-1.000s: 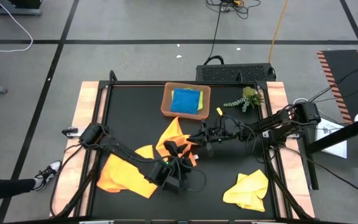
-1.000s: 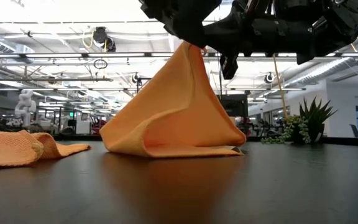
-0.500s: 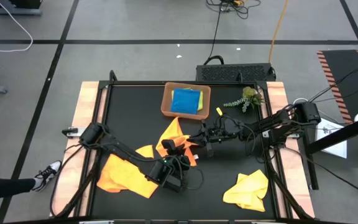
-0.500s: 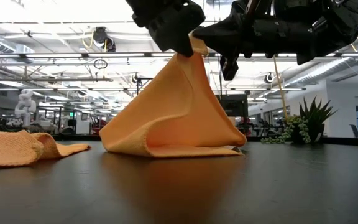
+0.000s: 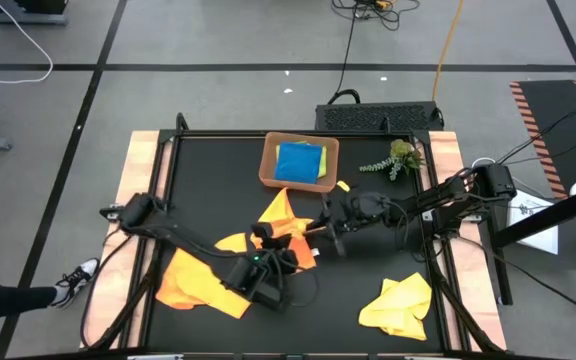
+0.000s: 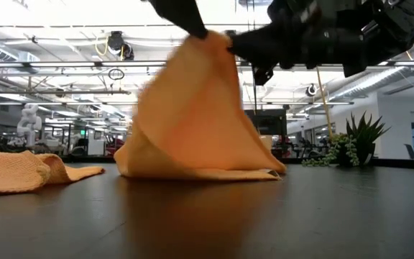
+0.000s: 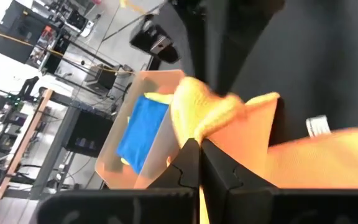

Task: Fold microfiber towels
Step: Fold the orange microfiber towel

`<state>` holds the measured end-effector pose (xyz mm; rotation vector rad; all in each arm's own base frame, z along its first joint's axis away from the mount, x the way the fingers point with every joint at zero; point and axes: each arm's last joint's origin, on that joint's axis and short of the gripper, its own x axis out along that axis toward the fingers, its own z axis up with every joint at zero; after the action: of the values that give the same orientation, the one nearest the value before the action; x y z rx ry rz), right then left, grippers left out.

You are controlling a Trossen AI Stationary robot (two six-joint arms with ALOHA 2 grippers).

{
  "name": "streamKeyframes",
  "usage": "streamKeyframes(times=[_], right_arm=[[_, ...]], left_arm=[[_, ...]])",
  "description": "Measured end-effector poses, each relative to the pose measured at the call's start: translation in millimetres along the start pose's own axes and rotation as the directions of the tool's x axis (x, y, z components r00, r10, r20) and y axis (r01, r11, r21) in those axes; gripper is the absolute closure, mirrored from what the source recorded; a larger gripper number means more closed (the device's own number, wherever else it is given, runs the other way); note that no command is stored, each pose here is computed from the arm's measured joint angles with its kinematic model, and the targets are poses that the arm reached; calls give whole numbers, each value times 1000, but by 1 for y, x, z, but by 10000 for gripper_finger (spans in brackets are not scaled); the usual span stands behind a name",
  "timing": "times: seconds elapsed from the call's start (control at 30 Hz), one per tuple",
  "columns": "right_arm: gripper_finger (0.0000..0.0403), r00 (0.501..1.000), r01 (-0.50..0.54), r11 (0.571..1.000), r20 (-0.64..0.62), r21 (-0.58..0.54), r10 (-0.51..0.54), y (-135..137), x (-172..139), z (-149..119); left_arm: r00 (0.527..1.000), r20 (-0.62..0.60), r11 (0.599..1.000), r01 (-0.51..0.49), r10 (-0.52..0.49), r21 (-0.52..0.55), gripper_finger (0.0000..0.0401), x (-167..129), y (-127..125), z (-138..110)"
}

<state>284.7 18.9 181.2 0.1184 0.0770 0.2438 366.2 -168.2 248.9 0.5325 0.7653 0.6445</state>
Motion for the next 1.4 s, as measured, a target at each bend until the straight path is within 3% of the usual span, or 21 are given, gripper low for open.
streamKeyframes(times=[0.2,0.4,0.6,0.9,1.4], right_arm=[[272,987,99,982,-112,-163,-118,-4,-5,-16],[209,953,90,982,-272,-163,-133,0,-11,-36],[173,923,57,986,-368,-154,-111,8,-19,-52],[173,826,178,952,-488,-248,-282,6,-40,-78],[188,832,183,954,-479,-236,-278,3,-36,-92]], left_arm=[[999,28,1000,26,-26,-3,400,-25,15,0],[999,32,999,37,-37,0,400,-32,22,0],[999,22,999,36,-36,12,400,-28,23,1],[999,15,999,41,-41,17,401,-27,24,1],[999,17,999,39,-39,14,401,-27,24,1]])
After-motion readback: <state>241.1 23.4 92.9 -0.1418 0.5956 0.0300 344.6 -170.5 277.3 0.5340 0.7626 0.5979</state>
